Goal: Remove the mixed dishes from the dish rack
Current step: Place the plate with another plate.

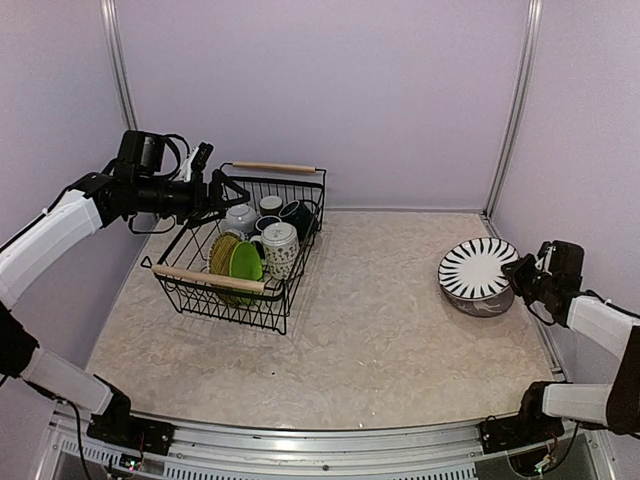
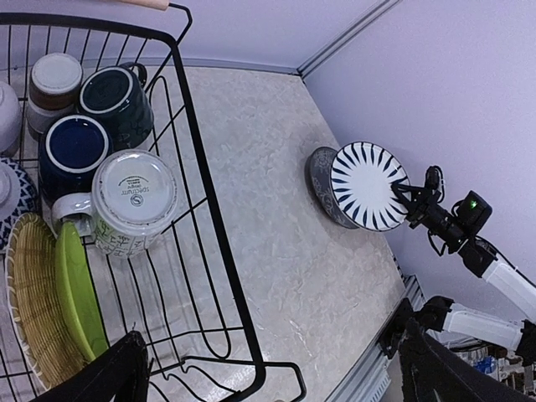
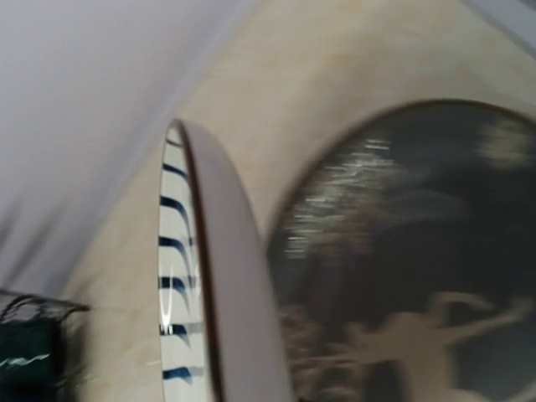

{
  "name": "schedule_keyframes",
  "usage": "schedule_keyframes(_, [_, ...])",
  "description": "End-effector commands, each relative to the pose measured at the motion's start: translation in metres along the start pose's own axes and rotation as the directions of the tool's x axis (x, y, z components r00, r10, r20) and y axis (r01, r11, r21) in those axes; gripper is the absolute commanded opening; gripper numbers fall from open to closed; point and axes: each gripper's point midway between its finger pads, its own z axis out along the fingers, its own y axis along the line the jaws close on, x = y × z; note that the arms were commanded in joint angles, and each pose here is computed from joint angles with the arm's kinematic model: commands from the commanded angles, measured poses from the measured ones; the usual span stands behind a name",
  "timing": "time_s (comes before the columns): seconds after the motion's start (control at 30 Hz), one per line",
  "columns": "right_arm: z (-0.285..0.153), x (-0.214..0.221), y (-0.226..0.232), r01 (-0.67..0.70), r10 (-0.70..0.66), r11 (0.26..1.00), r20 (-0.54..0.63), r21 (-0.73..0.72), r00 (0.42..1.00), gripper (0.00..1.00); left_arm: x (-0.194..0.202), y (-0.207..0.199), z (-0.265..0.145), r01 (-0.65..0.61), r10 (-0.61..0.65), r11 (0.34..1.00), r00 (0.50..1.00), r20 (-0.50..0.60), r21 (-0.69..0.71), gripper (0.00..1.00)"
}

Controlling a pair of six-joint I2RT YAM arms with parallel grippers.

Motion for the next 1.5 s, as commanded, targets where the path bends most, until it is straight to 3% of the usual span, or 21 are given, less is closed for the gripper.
schedule_keyframes(0.0, [-0.001, -0.023, -0.001, 0.009, -0.006, 0.997, 0.033, -0.080, 0.999, 0.00, -0.005, 0.007, -0.002, 0.004, -0.004, 0.999, 1.000, 0.004, -0.037, 0.99])
schedule_keyframes(0.67, [0.041, -0.015, -0.060, -0.042, 0.038, 0.998, -0.091, -0.038, 0.995, 0.00, -0.007, 0.013, -0.001, 0.022, -0.022, 0.999, 1.000, 0.000, -0.039, 0.99])
schedule_keyframes(1.1, [0.045, -0.009, -0.096, 0.076, -0.051, 0.986, -0.159, 0.150, 0.986, 0.48, -0.009, 0.014, -0.005, 0.024, -0.024, 0.999, 1.000, 0.006, -0.048, 0.99])
schedule_keyframes(1.47, [0.026, -0.005, -0.120, 0.208, -0.141, 0.930, -0.227, 0.304, 0.964, 0.78, -0.009, 0.018, -0.005, 0.024, -0.023, 0.997, 1.000, 0.004, -0.070, 0.99])
